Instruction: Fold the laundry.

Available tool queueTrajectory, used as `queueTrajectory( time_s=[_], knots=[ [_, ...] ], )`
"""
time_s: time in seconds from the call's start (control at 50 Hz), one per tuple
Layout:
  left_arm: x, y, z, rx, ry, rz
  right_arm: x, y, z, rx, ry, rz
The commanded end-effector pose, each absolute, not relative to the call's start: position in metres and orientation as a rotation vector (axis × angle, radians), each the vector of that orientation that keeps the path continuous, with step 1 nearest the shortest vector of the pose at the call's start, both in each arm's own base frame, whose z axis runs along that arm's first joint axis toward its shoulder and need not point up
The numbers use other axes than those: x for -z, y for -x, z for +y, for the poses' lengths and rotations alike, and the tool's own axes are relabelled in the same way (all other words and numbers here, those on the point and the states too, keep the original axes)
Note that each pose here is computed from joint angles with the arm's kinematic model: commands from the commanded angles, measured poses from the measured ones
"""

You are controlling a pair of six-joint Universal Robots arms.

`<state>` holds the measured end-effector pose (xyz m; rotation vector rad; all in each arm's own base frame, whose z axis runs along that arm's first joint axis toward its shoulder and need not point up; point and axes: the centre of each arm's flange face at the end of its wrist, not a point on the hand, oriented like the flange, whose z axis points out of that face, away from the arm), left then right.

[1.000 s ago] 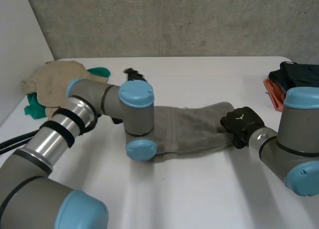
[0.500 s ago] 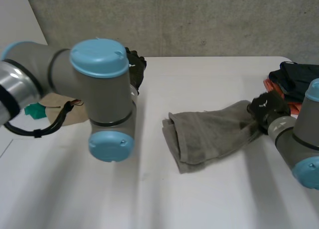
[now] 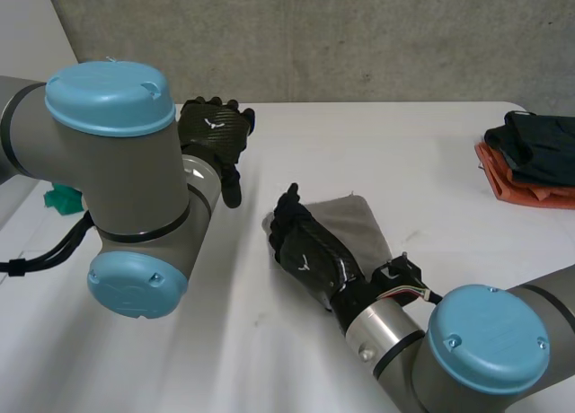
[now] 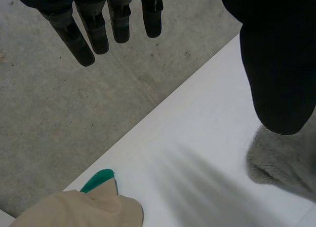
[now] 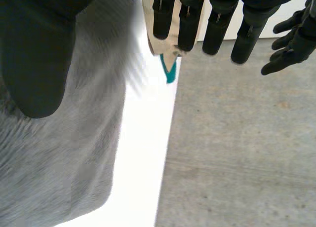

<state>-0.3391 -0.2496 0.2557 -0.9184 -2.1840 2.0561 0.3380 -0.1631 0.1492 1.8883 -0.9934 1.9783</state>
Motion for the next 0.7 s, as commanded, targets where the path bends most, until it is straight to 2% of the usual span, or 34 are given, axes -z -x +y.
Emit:
queueTrajectory(
  time_s=[0.02,0.12,0.26,0.34,0.48,0.58,0.7],
  knots=[
    [-0.262,0.343,-0.252,-2.082,0.902,-2.156,-0.198,-0.327,-0.173,-2.196,-1.748,-1.231],
    [-0.268,0.348,-0.254,-2.103,0.888,-2.124,-0.234,-0.311,-0.205,-2.383,-1.515,-1.570],
    [-0.262,0.366,-0.247,-2.052,0.898,-2.072,-0.238,-0.297,-0.252,-2.341,-1.368,-2.034],
    [-0.248,0.380,-0.239,-1.945,0.903,-2.047,-0.225,-0.295,-0.274,-2.223,-1.344,-2.279],
    [-0.214,0.401,-0.231,-1.762,0.911,-2.075,-0.199,-0.301,-0.291,-1.979,-1.314,-2.656],
    [-0.182,0.402,-0.229,-1.592,0.915,-2.242,-0.166,-0.301,-0.292,-1.732,-1.333,-2.830],
    [-0.155,0.395,-0.215,-1.404,0.961,-2.415,-0.146,-0.291,-0.300,-1.664,-1.325,-2.768]
  ],
)
